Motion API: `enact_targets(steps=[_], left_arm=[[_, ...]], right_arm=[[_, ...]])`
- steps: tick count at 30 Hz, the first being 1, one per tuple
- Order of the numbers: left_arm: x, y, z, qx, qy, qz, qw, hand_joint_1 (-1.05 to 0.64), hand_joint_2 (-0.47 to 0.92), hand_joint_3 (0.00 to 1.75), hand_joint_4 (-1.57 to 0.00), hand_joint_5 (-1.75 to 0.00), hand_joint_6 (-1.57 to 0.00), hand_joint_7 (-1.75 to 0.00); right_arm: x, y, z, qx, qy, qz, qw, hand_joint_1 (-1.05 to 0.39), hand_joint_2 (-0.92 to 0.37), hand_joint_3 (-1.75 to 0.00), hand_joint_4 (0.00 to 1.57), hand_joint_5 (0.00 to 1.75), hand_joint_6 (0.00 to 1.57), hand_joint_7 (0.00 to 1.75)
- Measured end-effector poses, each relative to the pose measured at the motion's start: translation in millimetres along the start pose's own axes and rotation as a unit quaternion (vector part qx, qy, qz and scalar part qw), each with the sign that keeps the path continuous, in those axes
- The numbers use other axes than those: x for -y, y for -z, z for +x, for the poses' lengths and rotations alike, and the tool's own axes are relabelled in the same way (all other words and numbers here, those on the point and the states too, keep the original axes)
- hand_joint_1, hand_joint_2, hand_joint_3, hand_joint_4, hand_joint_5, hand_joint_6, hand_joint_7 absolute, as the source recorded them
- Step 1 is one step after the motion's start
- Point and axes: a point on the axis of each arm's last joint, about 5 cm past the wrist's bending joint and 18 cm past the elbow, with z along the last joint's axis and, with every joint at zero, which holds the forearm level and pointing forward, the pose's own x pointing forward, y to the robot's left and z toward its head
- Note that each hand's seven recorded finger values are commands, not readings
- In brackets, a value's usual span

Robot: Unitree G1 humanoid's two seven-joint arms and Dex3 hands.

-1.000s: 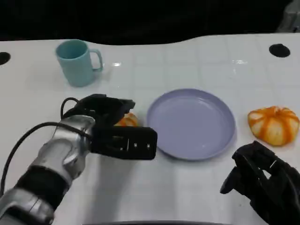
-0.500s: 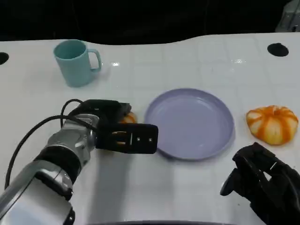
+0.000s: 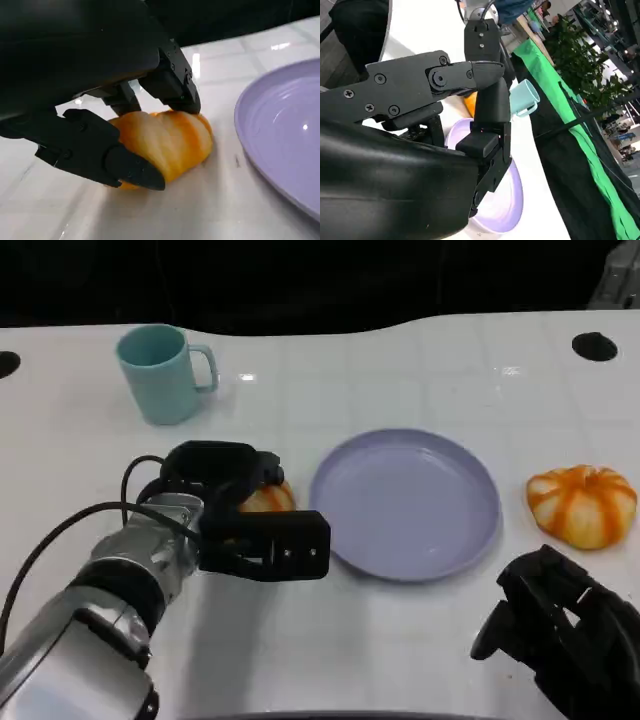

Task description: Grasp the bread from the table and place it into the plate.

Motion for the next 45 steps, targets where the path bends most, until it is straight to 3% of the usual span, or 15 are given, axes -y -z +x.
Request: enact_targets(steps=[2, 6, 10, 13, 15, 17, 20, 24, 27, 32, 36, 39, 45], left_arm=[[0.0, 1.1, 0, 0.001, -0.006, -0.001, 1.000, -0.20, 0.92, 0.29, -0.78, -1.74, -0.65, -1.49], [0.6, 3.7, -1, -0.009, -0.043, -0.022, 0.999, -0.19, 0.91, 0.34, -0.81, -1.75, -0.54, -1.71], [-0.9, 5.6, -2, -0.017, -0.067, -0.038, 0.997, -0.14, 0.86, 0.40, -0.83, -1.75, -0.56, -1.74], [-3.8, 6.5, -1, -0.028, -0.086, -0.076, 0.993, -0.11, 0.71, 0.60, -0.85, -1.75, -0.57, -1.75], [-6.4, 6.5, 0, -0.034, -0.097, -0.097, 0.990, -0.12, 0.61, 0.85, -0.88, -1.75, -0.61, -1.75], [-10.0, 5.4, 1, -0.043, -0.113, -0.136, 0.983, -0.13, 0.58, 0.93, -0.89, -1.75, -0.63, -1.75], [-17.3, 3.2, 4, -0.045, -0.131, -0.166, 0.976, -0.13, 0.57, 0.95, -0.89, -1.75, -0.63, -1.75], [-21.2, -1.9, 6, -0.036, -0.138, -0.174, 0.974, -0.17, 0.67, 0.74, -0.85, -1.75, -0.61, -1.75], [-29.5, -8.4, 9, -0.011, -0.140, -0.185, 0.973, -0.17, 0.68, 0.70, -0.83, -1.75, -0.59, -1.75], [-39.7, -22.0, 13, 0.055, -0.143, -0.178, 0.972, -0.18, 0.51, 0.96, -0.88, -1.75, -0.68, -1.75], [-47.8, -38.3, 17, 0.113, -0.123, -0.154, 0.974, -0.18, 0.49, 0.99, -0.90, -1.75, -0.67, -1.75], [-55.6, -51.1, 20, 0.139, -0.117, -0.148, 0.972, -0.18, 0.44, 1.14, -0.94, -1.75, -0.72, -1.75], [-56.0, -65.1, 22, 0.166, -0.103, -0.144, 0.970, -0.20, 0.45, 1.17, -0.94, -1.75, -0.74, -1.75]], right_arm=[[0.0, 0.0, 0.0, 0.000, 0.000, 0.000, 1.0000, -0.53, -0.92, -0.18, 0.63, 1.75, 0.57, 1.50], [0.9, -0.4, -0.3, -0.001, 0.001, -0.003, 1.0000, -0.53, -0.92, -0.17, 0.63, 1.75, 0.59, 1.48], [1.3, -0.5, -0.2, -0.002, 0.001, -0.004, 1.0000, -0.52, -0.92, -0.18, 0.63, 1.75, 0.58, 1.48], [1.4, -0.5, 0.2, -0.002, 0.001, -0.004, 1.0000, -0.52, -0.92, -0.18, 0.63, 1.75, 0.58, 1.48], [1.6, -0.4, 0.4, -0.003, 0.001, -0.003, 1.0000, -0.52, -0.92, -0.18, 0.63, 1.75, 0.58, 1.47], [1.6, -0.4, 0.5, -0.002, 0.001, -0.003, 1.0000, -0.52, -0.92, -0.18, 0.63, 1.75, 0.57, 1.47], [1.5, -0.5, 0.7, -0.002, 0.001, -0.003, 1.0000, -0.52, -0.92, -0.18, 0.62, 1.75, 0.58, 1.47], [1.6, -0.5, 0.7, -0.002, 0.001, -0.003, 1.0000, -0.51, -0.92, -0.20, 0.63, 1.75, 0.58, 1.46], [1.6, -0.5, 0.7, -0.002, 0.001, -0.004, 1.0000, -0.51, -0.92, -0.20, 0.63, 1.75, 0.58, 1.46], [1.9, -0.7, 0.5, -0.002, 0.002, -0.004, 1.0000, -0.52, -0.92, -0.18, 0.62, 1.75, 0.58, 1.47], [2.2, -0.3, 0.6, -0.003, 0.002, -0.004, 1.0000, -0.53, -0.92, -0.16, 0.63, 1.75, 0.58, 1.46], [2.2, 0.0, 0.7, -0.004, 0.002, -0.003, 1.0000, -0.53, -0.92, -0.16, 0.63, 1.75, 0.58, 1.46], [2.0, 0.4, 0.5, -0.003, 0.001, -0.004, 1.0000, -0.52, -0.92, -0.17, 0.63, 1.75, 0.59, 1.45]])
